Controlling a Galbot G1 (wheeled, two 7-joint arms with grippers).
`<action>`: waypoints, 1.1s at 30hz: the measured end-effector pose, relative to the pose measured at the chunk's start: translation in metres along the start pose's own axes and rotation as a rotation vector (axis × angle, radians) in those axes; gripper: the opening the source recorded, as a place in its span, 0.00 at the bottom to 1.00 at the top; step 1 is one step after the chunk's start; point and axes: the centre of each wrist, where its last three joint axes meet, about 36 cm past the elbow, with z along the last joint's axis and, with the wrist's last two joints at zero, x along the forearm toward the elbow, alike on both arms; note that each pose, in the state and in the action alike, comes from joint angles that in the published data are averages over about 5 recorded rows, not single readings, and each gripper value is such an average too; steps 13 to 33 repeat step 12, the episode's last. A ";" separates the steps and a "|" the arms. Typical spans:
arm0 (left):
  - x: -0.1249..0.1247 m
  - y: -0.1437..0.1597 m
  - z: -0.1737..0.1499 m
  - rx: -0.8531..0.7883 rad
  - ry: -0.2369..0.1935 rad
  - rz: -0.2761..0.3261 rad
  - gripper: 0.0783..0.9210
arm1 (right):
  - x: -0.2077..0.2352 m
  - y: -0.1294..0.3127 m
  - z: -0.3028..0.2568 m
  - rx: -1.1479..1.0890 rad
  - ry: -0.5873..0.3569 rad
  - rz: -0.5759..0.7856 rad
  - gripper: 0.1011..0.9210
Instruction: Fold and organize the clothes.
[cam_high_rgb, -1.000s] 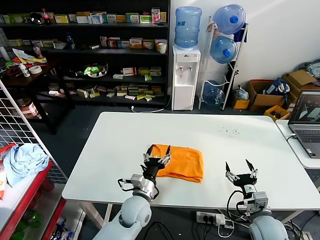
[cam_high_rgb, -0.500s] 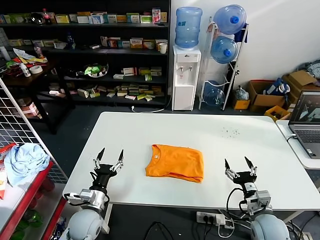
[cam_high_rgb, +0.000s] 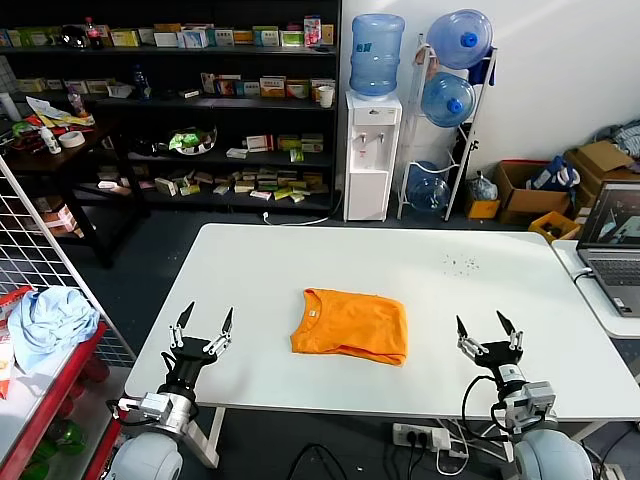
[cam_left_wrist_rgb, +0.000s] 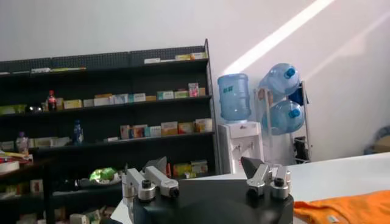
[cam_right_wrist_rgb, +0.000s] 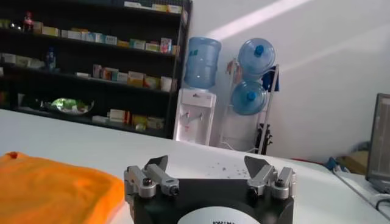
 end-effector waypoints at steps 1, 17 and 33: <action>0.000 -0.001 -0.001 -0.001 -0.003 0.001 0.88 | 0.000 0.000 -0.001 0.000 -0.001 0.000 0.88; 0.003 -0.009 -0.005 -0.003 -0.023 0.006 0.88 | 0.002 -0.001 -0.003 0.000 -0.005 -0.006 0.88; 0.003 -0.009 -0.005 -0.003 -0.023 0.006 0.88 | 0.002 -0.001 -0.003 0.000 -0.005 -0.006 0.88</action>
